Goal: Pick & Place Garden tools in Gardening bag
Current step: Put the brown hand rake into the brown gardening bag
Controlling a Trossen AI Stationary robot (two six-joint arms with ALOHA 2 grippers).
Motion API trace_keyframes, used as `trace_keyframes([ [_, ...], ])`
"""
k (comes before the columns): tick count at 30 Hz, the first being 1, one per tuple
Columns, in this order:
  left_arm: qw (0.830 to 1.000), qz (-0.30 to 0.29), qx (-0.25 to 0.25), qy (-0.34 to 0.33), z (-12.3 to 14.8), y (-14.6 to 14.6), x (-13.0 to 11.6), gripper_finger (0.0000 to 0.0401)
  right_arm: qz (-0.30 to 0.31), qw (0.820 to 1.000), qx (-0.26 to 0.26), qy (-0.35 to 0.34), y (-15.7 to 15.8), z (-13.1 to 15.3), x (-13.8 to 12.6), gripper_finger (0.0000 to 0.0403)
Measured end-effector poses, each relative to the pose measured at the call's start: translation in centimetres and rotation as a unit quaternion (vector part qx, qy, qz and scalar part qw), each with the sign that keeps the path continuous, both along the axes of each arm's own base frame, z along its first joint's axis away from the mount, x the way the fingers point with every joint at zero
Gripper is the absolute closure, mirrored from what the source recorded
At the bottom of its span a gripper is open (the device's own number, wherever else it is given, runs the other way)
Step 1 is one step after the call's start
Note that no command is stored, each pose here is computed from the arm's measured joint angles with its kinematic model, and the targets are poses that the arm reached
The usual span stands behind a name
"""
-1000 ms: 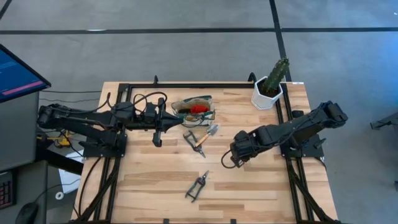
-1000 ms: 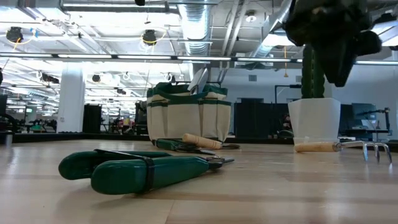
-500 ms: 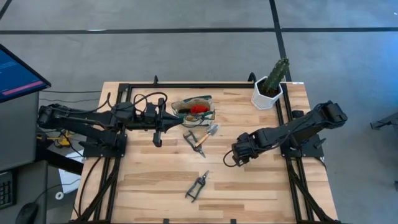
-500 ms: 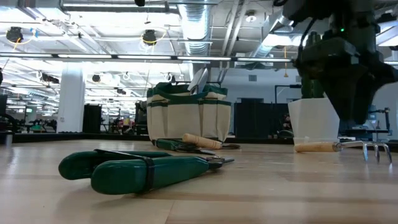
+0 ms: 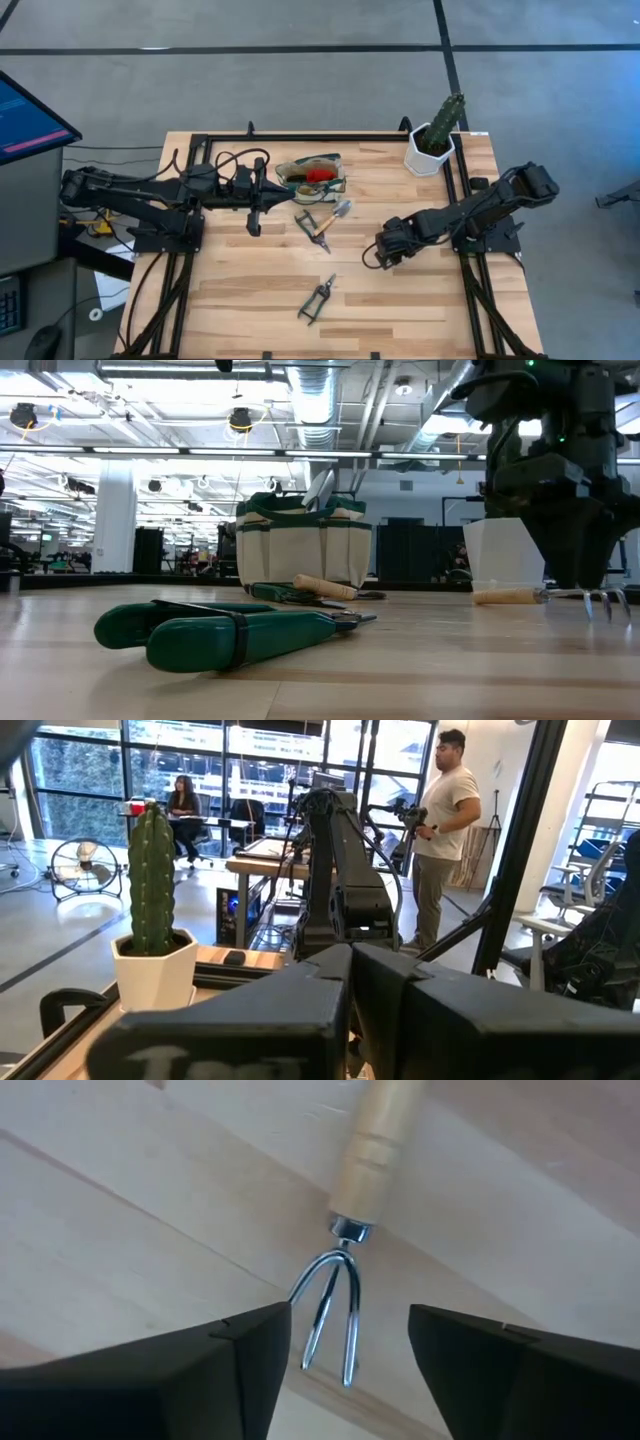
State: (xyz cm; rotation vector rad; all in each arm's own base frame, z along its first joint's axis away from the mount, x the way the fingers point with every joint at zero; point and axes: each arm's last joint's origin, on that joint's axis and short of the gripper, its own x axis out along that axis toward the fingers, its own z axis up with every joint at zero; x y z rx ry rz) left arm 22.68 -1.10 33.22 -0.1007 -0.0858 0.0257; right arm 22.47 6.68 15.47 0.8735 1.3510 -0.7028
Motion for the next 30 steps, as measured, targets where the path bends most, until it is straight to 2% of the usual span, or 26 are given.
trace_keyframes([
  [6, 1.0, 0.0, 0.0, 0.002, -0.03, 0.0, -0.01, 0.0399, 0.006, 1.0, 0.005, -0.029, 0.06, -0.46, 0.29, 0.0205],
  [12, 1.0, 0.0, 0.0, 0.002, -0.04, 0.0, 0.0, 0.0399, 0.012, 0.999, 0.005, -0.033, 0.09, -0.48, 0.37, 0.0229],
  [18, 1.0, 0.0, 0.0, 0.002, -0.04, 0.0, 0.0, 0.0399, 0.013, 0.999, 0.006, -0.037, 0.12, -0.46, 0.44, 0.028],
  [27, 1.0, 0.0, 0.0, 0.003, -0.05, 0.0, 0.0, 0.0399, 0.029, 0.999, 0.003, -0.042, 0.12, -0.4, 0.5, 0.0386],
  [30, 1.0, 0.0, 0.0, 0.003, -0.05, 0.0, 0.0, 0.0399, 0.038, 0.998, 0.003, -0.047, 0.14, -0.33, 0.58, 0.0394],
])
